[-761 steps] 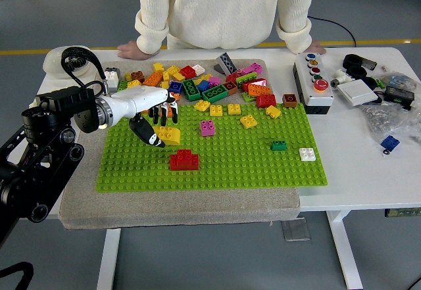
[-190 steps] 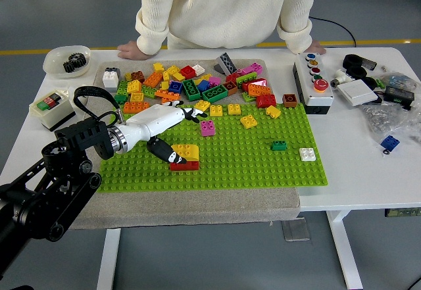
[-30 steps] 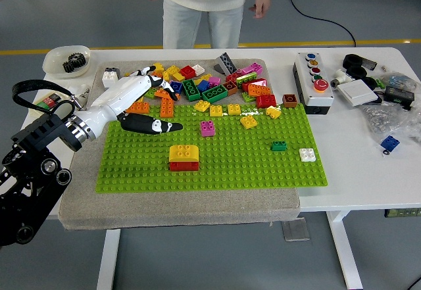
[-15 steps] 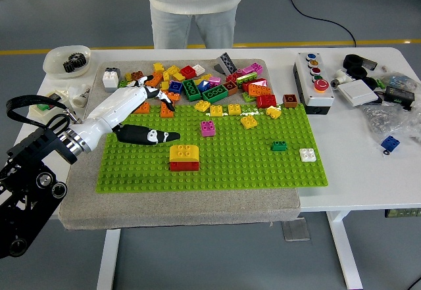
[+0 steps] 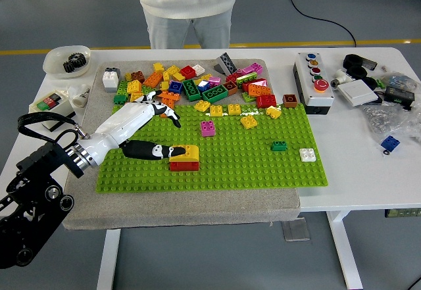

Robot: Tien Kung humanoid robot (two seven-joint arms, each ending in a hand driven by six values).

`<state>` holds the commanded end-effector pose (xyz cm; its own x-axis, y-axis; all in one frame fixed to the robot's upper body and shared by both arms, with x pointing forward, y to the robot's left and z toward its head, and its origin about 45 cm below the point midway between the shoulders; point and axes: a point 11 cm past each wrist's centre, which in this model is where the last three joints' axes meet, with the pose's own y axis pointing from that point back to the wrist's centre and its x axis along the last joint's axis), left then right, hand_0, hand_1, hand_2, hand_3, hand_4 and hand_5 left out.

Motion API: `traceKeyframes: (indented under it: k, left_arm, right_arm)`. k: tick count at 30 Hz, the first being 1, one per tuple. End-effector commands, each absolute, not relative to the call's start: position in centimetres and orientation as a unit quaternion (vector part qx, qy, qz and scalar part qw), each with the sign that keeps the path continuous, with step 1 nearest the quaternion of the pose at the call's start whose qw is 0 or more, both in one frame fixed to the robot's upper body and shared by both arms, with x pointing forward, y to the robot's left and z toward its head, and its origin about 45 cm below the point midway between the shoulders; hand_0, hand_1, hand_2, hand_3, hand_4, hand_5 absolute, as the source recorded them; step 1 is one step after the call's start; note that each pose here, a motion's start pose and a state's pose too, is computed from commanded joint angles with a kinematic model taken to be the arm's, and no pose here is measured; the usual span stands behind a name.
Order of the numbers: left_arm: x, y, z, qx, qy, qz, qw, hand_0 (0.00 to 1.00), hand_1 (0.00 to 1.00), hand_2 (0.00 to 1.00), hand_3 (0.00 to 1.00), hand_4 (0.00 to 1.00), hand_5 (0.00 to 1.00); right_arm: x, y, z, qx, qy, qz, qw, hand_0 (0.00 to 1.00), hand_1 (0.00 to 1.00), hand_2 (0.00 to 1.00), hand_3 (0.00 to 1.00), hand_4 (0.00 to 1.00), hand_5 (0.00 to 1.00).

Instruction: Pick up the brick,pile it on top of brick,press brick,pick up the brick,pile it on top of brick,press brick

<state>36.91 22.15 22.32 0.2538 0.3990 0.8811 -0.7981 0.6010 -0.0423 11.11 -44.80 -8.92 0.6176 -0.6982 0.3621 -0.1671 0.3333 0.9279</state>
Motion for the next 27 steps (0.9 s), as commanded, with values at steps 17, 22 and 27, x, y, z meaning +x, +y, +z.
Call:
traceKeyframes:
  k: [17, 22, 27]
  left_arm:
    - [36.4, 21.4, 21.7, 0.218, -0.523, 0.362, 0.740, 0.998, 0.832, 0.768, 0.594, 0.998, 0.958]
    - [36.2, 21.1, 21.0, 0.220, -0.528, 0.354, 0.740, 0.998, 0.835, 0.768, 0.599, 0.998, 0.958]
    - [36.3, 21.0, 20.6, 0.222, -0.531, 0.350, 0.739, 0.998, 0.835, 0.768, 0.599, 0.998, 0.958]
  right_arm:
    - [11.2, -44.8, -8.9, 0.547, -0.399, -0.187, 0.712, 0.741, 0.648, 0.711, 0.582, 0.809, 0.363]
    - [11.3, -44.8, -8.9, 0.547, -0.400, -0.187, 0.711, 0.742, 0.649, 0.711, 0.582, 0.809, 0.365]
    - [11.3, -44.8, -8.9, 0.547, -0.400, -0.187, 0.711, 0.742, 0.649, 0.711, 0.582, 0.809, 0.365]
